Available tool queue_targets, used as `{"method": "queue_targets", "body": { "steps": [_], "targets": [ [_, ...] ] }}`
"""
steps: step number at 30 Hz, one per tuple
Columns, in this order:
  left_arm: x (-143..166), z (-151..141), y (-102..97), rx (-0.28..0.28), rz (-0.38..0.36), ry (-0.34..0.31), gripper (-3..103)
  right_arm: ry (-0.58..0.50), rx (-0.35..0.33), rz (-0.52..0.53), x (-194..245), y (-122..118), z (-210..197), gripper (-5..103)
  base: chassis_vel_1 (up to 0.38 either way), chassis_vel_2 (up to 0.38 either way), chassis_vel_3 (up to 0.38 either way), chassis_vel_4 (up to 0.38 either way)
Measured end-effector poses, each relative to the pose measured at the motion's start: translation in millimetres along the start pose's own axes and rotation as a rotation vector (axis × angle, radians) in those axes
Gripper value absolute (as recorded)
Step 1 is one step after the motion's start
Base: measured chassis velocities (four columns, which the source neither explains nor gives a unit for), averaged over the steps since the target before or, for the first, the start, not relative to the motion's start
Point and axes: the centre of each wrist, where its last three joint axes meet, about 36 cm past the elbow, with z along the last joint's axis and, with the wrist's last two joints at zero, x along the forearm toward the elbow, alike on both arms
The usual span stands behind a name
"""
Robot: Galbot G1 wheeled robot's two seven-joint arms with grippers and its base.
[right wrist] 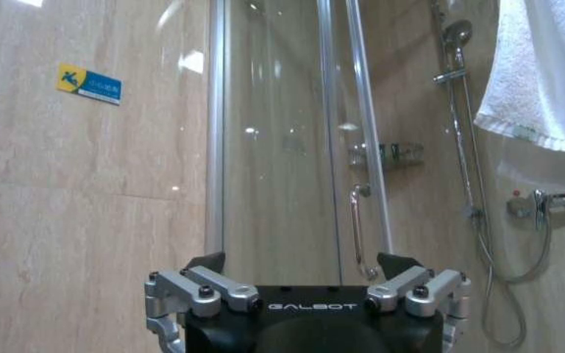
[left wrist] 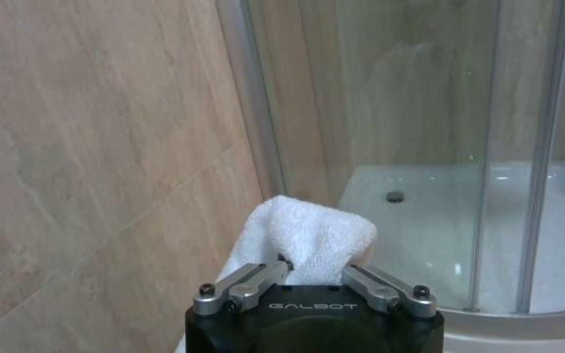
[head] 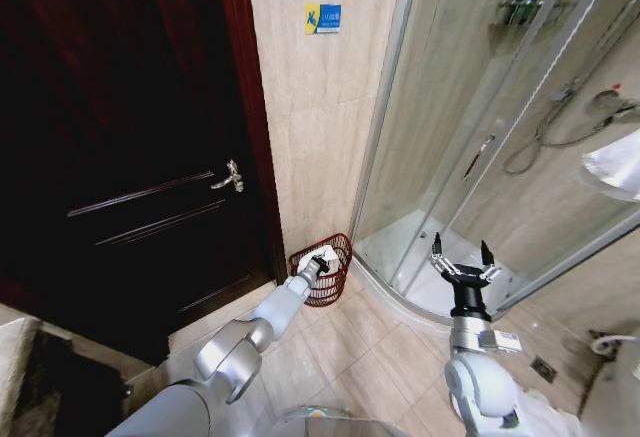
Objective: Discard the used towel into the hamper.
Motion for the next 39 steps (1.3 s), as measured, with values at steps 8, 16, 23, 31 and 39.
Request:
{"method": "queue_targets", "body": {
  "steps": [8,16,23,31,39],
  "targets": [
    [-0.6,-1.1,0.2,-0.006,0.008,-0.007,5,0.000,0.000,0.000,0.0,0.0,0.0,100,0.000,0.000,0.000,0.000],
    [1.0,1.8,-1.9,-0.002,0.010,-0.004,5,0.000,0.000,0.000,0.0,0.0,0.0,100,-0.012,0.010,0.011,-0.013],
    [1.8,3.9,-2.8,-0.004,0.014,-0.001,5,0.000,0.000,0.000,0.0,0.0,0.0,100,-0.041,0.051,0.051,-0.041],
    [2.0,4.7,-2.6,-0.010,0.021,0.004,5,0.000,0.000,0.000,0.0,0.0,0.0,100,-0.076,0.068,0.074,-0.083],
    [1.5,4.3,-1.1,-0.015,0.022,0.006,5,0.000,0.000,0.000,0.0,0.0,0.0,100,-0.096,0.096,0.101,-0.092]
  ]
}}
